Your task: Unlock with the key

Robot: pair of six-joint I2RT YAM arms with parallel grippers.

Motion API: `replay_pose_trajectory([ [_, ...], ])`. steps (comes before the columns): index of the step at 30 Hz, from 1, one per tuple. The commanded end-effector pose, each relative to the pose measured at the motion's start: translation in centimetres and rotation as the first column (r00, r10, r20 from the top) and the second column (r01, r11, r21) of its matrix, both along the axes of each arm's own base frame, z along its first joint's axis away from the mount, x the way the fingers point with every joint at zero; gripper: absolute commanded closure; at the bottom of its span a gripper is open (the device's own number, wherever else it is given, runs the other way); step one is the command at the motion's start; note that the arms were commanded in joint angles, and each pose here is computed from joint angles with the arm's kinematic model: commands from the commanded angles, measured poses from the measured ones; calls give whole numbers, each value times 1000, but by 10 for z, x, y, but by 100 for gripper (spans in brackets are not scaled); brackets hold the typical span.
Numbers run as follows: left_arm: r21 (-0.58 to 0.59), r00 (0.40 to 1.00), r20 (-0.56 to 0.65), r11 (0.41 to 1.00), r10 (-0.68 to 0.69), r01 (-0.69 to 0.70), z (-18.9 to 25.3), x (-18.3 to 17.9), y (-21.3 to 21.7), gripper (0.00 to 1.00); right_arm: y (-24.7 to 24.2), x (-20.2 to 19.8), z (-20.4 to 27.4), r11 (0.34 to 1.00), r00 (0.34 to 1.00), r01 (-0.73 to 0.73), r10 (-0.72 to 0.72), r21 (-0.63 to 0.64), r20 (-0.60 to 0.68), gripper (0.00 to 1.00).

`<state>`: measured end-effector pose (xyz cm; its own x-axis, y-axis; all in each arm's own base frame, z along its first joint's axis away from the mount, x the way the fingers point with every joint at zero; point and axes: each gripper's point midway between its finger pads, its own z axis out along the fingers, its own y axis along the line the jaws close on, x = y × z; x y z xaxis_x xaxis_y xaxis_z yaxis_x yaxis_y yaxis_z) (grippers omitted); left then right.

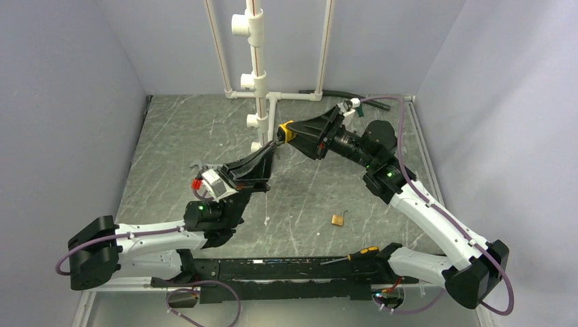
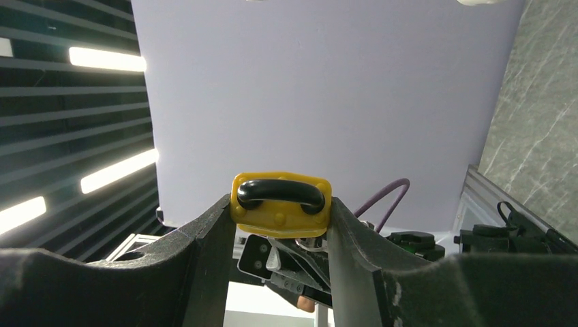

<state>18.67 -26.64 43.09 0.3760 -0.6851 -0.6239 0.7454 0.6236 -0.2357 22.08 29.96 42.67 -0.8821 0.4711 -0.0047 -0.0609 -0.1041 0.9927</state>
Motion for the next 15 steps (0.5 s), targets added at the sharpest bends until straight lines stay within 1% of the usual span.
replay_pose_trajectory([
  [1,-71,996,62,996,56,-52,31,-5,20,100,-7,-15,45,995,993,-23,12,92,114,100],
  [4,-80,996,62,995,61,-56,33,-6,25,100,-7,-14,43,997,993,-9,-1,80,114,100],
  [8,-61,995,61,995,77,-74,32,-5,27,100,-6,-13,44,998,993,-10,1,69,119,100],
  [10,-76,994,65,994,88,-83,32,-5,30,100,-5,-13,44,998,993,-11,3,65,118,100],
  [15,-84,994,77,994,73,-67,37,-9,32,100,-4,-10,39,998,994,-2,-4,57,108,100],
])
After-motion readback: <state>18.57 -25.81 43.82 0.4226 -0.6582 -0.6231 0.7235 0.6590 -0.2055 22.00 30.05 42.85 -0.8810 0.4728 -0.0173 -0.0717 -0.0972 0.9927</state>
